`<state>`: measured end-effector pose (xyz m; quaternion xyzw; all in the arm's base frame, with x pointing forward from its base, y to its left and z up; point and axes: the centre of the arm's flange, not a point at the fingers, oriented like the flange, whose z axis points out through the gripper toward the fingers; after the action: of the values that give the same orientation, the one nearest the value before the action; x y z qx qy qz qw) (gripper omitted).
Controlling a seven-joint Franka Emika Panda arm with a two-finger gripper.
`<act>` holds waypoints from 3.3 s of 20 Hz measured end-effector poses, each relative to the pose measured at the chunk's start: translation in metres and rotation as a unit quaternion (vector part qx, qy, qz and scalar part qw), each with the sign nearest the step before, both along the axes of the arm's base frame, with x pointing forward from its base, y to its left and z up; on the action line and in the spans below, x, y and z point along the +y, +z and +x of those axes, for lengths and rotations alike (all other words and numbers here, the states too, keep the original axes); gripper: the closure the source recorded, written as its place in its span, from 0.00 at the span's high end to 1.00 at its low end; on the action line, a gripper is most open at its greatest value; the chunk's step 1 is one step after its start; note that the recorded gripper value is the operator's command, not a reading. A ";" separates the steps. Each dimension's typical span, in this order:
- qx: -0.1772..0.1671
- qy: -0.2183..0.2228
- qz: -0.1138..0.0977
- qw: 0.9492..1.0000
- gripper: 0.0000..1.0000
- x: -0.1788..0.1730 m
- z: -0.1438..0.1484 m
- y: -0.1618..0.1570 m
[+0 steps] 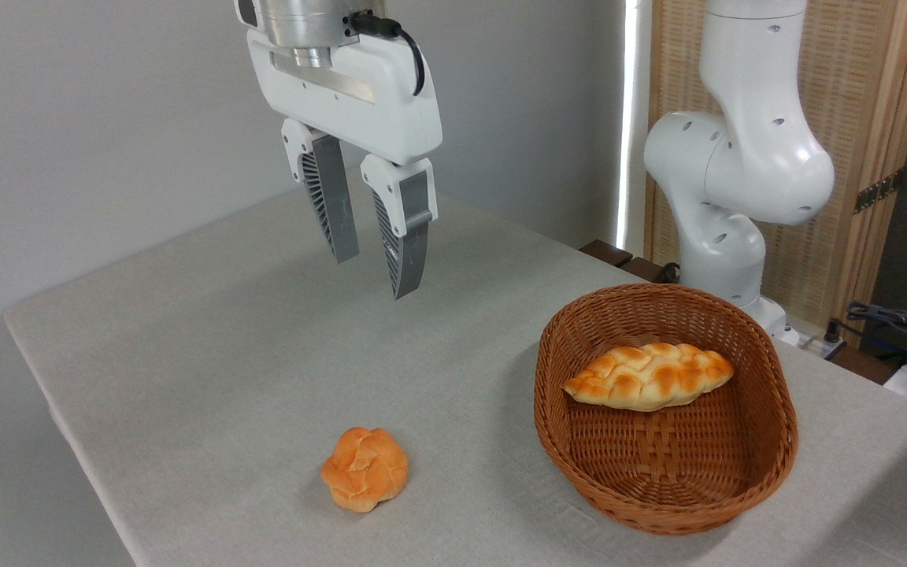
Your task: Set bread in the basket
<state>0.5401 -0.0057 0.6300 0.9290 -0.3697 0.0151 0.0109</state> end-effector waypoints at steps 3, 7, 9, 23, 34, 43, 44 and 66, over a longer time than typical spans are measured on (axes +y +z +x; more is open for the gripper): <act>0.000 0.002 0.000 1.000 1.00 0.002 0.000 0.000; 0.000 0.002 0.000 1.000 1.00 0.003 0.000 0.000; 0.000 0.002 0.000 1.000 1.00 0.003 0.000 0.000; 0.000 0.011 -0.001 1.000 1.00 0.017 -0.005 -0.007; -0.019 0.040 -0.003 0.999 1.00 0.046 -0.001 -0.088; -0.073 0.062 -0.028 0.995 1.00 0.042 0.011 -0.163; -0.069 0.060 -0.030 0.995 1.00 0.039 0.012 -0.169; -0.070 0.035 -0.029 0.997 0.10 0.007 0.033 -0.217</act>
<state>0.5730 0.0010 0.4130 0.9373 -0.3362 0.0910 0.0114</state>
